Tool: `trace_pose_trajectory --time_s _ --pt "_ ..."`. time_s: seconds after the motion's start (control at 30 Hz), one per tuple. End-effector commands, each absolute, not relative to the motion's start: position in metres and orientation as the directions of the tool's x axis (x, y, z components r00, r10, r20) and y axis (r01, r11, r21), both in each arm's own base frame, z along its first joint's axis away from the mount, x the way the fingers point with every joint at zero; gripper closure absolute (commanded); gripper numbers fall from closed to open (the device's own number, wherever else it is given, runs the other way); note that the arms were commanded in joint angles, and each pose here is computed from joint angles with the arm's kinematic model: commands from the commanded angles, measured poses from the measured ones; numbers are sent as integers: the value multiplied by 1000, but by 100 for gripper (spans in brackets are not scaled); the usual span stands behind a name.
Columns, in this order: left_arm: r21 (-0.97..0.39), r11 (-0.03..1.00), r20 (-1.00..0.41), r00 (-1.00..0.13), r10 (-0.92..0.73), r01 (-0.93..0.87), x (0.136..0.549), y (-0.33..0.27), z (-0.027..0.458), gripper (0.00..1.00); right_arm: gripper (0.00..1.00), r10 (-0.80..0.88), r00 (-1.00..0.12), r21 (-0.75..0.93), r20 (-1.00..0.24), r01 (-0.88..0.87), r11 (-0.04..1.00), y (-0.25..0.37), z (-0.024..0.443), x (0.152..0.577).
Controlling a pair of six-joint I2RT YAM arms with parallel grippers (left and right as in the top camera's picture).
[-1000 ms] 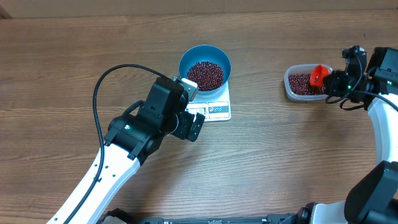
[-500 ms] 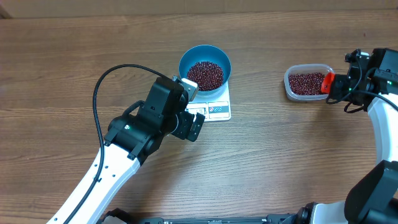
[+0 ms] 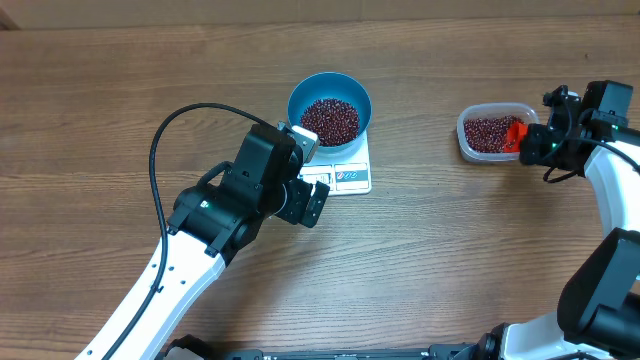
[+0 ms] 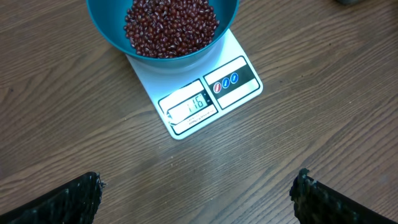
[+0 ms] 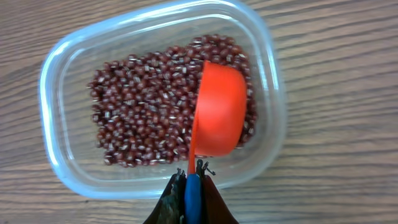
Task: Scoop item into bowl and weigh 150g on scale
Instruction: 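Lower the scoop into the beans and drag to refill it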
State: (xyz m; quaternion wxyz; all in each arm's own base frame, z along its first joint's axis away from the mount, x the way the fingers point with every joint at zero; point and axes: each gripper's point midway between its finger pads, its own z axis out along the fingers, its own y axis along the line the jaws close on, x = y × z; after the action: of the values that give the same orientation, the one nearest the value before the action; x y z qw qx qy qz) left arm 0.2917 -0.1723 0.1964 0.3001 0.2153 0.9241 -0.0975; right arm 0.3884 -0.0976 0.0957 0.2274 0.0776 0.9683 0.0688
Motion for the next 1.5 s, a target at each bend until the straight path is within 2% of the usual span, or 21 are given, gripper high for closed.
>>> trace_pose_trajectory --time_s 0.0,0.57,1.1,1.47 --pt "-48 881 -589 -726 356 471 291 -173 193 0 96 187 -886 256 -424 81 963 -82 91 392" --pt "-48 881 -589 -726 356 471 291 -173 193 0 96 181 -869 351 -461 9 936 -64 101 400" --pt "-48 881 -589 -726 356 471 291 -173 193 0 96 179 -858 371 -482 -15 928 -60 105 405" --pt "-48 881 -589 -726 356 471 291 -173 193 0 96 143 -872 206 -468 50 977 -90 94 400"
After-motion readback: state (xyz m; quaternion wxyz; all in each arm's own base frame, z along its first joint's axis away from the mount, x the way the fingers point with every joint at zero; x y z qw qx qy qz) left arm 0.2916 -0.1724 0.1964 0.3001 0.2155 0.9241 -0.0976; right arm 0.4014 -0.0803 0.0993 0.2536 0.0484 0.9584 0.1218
